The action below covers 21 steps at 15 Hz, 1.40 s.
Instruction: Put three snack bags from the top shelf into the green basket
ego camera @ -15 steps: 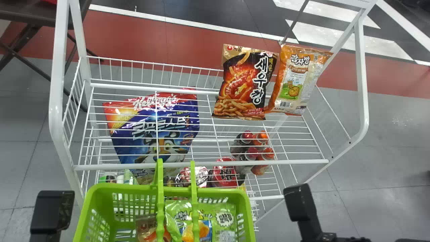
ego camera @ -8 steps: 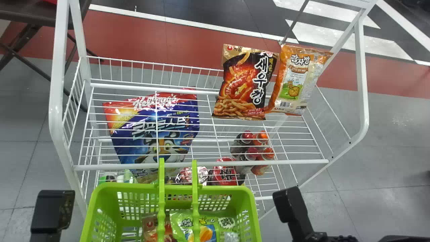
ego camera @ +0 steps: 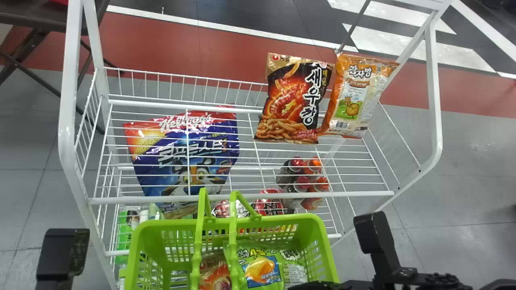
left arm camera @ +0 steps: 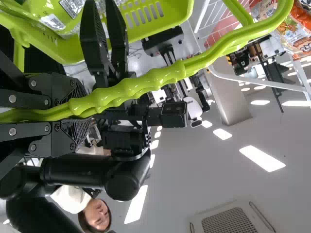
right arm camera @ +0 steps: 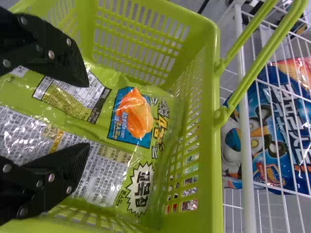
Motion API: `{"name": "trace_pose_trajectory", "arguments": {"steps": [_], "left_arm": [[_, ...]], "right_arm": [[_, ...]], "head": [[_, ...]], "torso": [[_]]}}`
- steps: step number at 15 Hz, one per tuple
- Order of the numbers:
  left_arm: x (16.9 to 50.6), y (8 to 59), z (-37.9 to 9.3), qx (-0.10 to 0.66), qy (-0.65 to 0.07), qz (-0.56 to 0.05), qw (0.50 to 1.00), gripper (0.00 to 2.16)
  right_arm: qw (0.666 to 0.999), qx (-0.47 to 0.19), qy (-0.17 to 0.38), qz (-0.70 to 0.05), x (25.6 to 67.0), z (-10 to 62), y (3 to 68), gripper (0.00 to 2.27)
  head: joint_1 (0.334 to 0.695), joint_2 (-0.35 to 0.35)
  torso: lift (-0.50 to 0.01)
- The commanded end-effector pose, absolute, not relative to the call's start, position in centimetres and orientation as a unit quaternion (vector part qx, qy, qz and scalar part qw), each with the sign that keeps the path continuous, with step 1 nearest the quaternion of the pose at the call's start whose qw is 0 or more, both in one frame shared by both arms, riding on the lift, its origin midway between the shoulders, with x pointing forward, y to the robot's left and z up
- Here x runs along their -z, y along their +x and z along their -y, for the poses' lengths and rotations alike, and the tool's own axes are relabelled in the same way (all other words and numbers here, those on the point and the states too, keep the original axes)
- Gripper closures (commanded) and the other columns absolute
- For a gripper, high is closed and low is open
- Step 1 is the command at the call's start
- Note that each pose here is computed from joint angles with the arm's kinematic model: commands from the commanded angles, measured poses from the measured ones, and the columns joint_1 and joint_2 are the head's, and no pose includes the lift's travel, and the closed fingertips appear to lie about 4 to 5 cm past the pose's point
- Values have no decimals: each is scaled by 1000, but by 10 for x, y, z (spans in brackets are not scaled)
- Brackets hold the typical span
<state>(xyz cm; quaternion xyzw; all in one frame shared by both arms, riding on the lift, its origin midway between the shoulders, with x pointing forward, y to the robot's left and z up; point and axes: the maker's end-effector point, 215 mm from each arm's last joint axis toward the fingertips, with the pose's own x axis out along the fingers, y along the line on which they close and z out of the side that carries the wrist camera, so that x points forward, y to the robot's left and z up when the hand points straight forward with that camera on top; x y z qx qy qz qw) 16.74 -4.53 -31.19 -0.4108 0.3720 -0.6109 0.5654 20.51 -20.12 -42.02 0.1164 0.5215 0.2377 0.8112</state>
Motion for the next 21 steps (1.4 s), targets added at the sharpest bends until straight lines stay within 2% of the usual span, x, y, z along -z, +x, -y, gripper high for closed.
{"name": "trace_pose_trajectory", "arguments": {"steps": [1, 3, 6, 9, 11, 15, 21], "left_arm": [[312, 167, 46, 611, -411, -371, 566, 1396], [311, 167, 47, 611, -411, -371, 565, 1393], [311, 167, 47, 612, -411, -372, 565, 1396], [312, 167, 47, 611, -411, -372, 565, 1396], [311, 166, 48, 612, -410, -372, 564, 1396], [312, 164, 51, 613, -407, -375, 563, 1396], [313, 162, 51, 612, -408, -377, 563, 1396]], "right_arm": [[827, -256, 146, -479, 406, 194, 230, 66], [863, -272, 156, -396, 375, 189, 275, 70], [889, -273, 157, -332, 346, 194, 306, 76], [932, -247, 133, -231, 307, 226, 355, 76], [960, -213, 97, -152, 280, 255, 397, 70], [984, -142, 41, -97, 278, 289, 471, 70], [992, -85, -13, -90, 310, 293, 546, 120]], "head": [[695, -350], [695, -350], [695, -350], [695, -350], [695, -350], [695, -350], [695, -350]], "torso": [[-45], [-45], [-45], [-45], [-45], [-45], [-45]]}}
